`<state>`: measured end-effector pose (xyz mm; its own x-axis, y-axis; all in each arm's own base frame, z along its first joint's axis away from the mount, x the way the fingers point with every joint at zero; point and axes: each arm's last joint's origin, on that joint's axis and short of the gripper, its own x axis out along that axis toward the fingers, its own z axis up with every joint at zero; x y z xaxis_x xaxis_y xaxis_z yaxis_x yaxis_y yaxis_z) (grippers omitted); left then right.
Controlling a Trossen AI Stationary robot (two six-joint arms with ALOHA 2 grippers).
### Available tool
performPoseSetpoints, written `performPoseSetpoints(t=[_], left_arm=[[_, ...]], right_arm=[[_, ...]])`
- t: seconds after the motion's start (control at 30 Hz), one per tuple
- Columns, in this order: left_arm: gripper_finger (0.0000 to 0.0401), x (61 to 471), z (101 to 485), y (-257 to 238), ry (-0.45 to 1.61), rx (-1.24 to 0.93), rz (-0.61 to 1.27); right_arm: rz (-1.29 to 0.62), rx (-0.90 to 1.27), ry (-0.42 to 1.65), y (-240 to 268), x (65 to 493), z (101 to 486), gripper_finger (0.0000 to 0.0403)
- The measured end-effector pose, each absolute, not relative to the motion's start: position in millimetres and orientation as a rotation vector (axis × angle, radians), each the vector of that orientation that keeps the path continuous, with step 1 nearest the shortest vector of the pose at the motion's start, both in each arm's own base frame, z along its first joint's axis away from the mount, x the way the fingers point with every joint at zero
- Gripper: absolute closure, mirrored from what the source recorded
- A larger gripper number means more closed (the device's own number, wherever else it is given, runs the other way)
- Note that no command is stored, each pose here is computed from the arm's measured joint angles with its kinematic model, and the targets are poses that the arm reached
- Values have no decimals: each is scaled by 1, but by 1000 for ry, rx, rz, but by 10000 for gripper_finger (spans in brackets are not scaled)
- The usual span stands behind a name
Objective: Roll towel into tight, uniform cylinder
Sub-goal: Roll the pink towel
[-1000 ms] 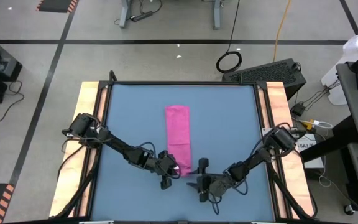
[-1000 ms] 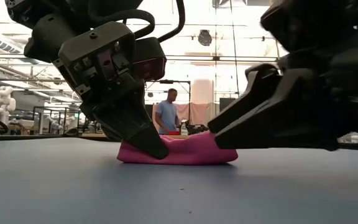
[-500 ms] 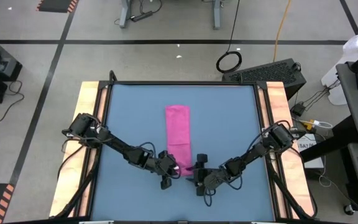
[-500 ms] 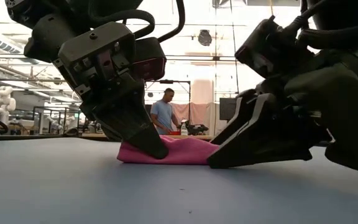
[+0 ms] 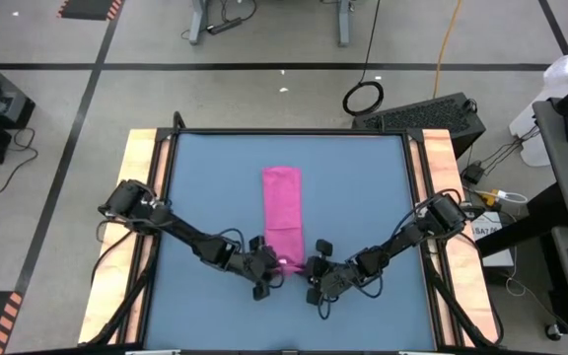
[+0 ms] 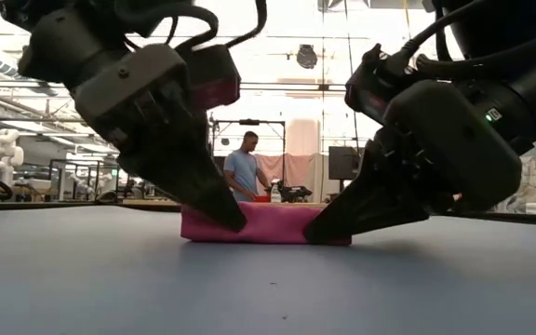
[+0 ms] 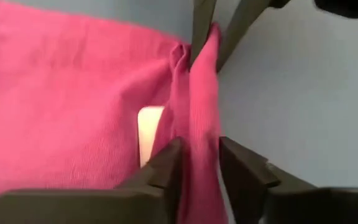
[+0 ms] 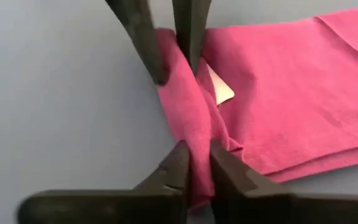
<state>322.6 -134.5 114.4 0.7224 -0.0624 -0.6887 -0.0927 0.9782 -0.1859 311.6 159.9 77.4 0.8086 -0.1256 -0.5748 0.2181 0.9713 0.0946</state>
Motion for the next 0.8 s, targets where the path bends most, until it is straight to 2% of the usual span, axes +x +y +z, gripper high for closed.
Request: performPoseSetpoints(t=[0.13, 0.37, 0.53, 0.8], left_arm=[[243, 315, 138, -147, 682, -137, -17], [185, 294, 150, -185, 576, 123, -55], [165, 284, 126, -199, 598, 339, -3], [161, 289, 103, -195, 652, 397, 14]], right_arm=[[-166, 217, 617, 160, 312, 77, 396], [-164, 299, 623, 161, 312, 77, 381], [-149, 316, 635, 162, 311, 76, 383], [-128, 344, 651, 163, 311, 75, 384]])
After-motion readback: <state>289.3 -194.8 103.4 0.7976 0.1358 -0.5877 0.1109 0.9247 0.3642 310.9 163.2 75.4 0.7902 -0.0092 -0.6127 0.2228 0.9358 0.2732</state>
